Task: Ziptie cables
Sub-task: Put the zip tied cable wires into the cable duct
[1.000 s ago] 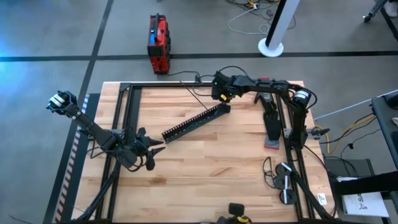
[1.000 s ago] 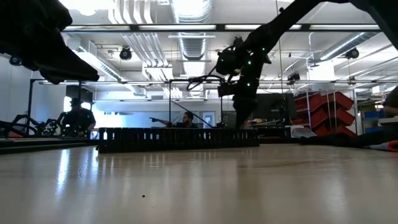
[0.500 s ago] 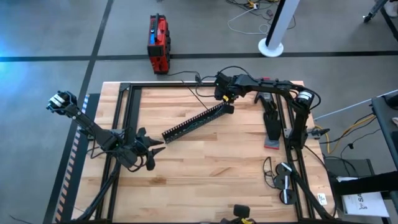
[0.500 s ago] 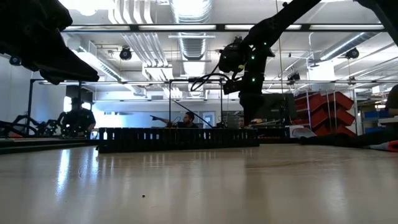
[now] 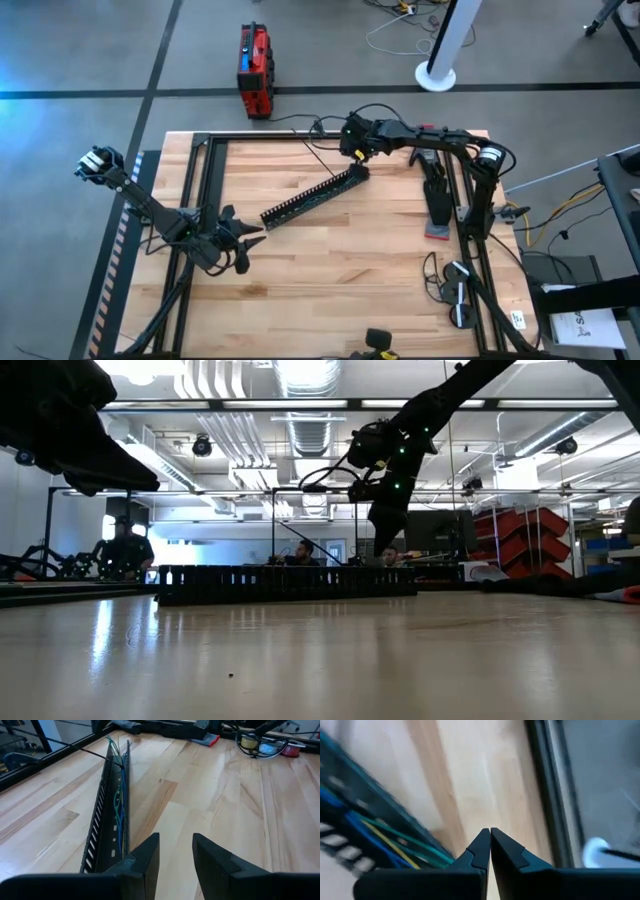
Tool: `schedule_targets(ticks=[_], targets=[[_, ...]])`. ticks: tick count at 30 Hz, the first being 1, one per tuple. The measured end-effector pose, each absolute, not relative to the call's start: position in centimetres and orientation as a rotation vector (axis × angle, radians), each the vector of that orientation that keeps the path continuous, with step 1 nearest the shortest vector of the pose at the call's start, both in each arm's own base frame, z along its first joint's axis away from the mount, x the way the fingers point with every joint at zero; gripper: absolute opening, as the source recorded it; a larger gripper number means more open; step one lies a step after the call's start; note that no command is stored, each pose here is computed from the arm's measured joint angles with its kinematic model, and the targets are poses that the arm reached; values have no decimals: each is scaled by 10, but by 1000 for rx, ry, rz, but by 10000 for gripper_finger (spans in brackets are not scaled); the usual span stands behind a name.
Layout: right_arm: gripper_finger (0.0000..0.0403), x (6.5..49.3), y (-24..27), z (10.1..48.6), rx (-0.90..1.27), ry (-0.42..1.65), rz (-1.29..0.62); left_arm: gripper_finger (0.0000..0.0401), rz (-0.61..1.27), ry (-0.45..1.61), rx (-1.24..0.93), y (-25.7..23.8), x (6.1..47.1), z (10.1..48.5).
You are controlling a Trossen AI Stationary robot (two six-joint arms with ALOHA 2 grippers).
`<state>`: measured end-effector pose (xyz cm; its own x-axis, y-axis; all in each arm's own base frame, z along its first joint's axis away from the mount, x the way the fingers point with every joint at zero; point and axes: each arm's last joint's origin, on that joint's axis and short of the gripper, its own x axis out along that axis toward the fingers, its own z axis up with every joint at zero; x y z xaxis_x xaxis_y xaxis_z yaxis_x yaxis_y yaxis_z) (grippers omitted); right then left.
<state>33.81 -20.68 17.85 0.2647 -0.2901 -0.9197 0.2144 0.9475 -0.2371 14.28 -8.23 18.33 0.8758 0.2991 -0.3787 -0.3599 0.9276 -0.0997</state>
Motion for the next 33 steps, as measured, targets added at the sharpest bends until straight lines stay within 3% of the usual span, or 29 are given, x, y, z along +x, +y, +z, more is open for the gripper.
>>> schedule_targets(ticks=[3,12,28,33], targets=[[0,338,-203,176,-4,1249,-279,98,346,367,-170,-82,143,183],[0,323,-201,169,-2,1421,-323,98,346,367,-170,-82,143,183],[0,317,-198,158,9,1451,-315,98,345,367,-170,-82,143,183],[0,317,-198,172,-8,1461,-296,98,346,367,-170,-82,143,183]])
